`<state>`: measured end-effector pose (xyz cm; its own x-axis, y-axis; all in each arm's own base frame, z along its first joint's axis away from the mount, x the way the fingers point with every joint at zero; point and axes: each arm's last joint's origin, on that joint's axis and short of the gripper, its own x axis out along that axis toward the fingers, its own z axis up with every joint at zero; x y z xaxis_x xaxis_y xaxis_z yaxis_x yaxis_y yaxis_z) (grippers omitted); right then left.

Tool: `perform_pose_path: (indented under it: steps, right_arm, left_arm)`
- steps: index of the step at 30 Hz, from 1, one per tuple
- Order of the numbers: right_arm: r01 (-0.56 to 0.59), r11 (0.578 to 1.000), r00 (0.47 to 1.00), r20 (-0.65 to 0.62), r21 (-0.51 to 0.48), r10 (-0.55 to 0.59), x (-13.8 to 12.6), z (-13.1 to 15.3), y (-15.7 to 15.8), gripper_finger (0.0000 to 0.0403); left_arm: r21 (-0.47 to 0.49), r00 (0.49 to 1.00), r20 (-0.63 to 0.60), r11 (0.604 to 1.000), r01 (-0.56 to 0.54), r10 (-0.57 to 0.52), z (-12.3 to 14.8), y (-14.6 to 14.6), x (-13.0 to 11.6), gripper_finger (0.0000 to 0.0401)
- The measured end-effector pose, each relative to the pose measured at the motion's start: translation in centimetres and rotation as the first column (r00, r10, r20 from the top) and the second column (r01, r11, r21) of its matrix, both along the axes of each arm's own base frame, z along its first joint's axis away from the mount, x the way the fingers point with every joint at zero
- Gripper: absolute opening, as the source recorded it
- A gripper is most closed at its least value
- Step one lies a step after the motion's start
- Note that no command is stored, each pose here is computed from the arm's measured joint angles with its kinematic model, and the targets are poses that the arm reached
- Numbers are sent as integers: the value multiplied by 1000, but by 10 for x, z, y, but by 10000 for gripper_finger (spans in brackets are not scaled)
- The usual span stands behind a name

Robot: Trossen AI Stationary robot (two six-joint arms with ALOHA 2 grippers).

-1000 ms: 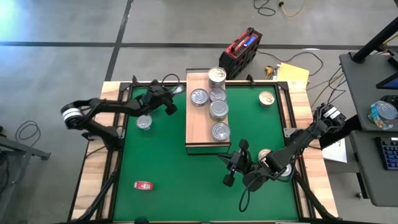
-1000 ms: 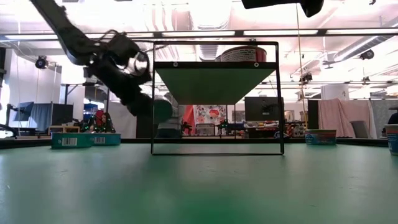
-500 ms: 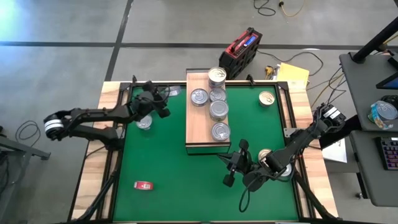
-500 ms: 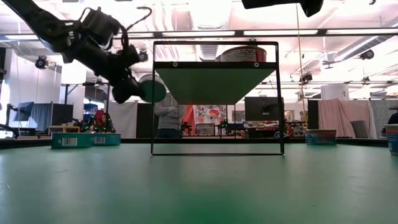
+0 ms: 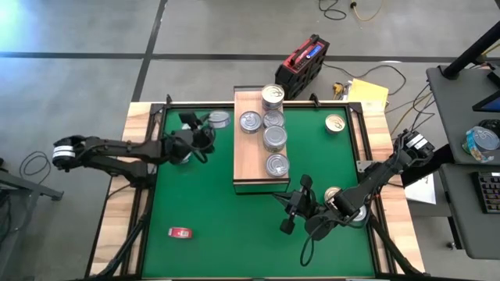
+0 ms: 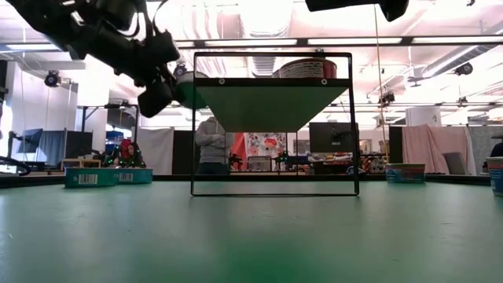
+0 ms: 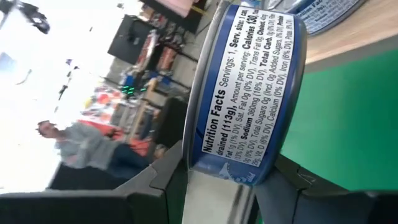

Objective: Stack canned seafood by type on shelf
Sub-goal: Stack the blue tuna can on top of the blue tuna can on the shelf

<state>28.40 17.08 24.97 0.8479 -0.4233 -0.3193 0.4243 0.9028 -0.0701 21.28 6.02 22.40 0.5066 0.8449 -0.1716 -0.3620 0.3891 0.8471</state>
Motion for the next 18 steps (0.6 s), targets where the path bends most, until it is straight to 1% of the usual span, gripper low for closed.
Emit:
perform_pose_path:
  steps: [4,6,11,16,18]
  right_arm:
    - [-7,1000,1000,2,-10,7,1,4,1,13]
    - [-18,999,1000,-4,-34,18,1,8,1,13]
    - [-32,991,999,-38,-131,27,9,21,-6,13]
    - [-32,970,989,-150,-241,-4,17,38,-22,13]
    - [-45,965,979,-202,-260,-9,20,48,-30,13]
  left_arm:
    - [69,999,-39,997,-27,29,5,-19,3,130]
    - [98,999,-36,995,-16,20,8,-28,4,130]
    - [147,999,-5,988,48,-48,17,-44,6,130]
    - [205,991,47,972,115,-127,29,-52,8,130]
    - [219,979,72,960,172,-192,32,-53,9,130]
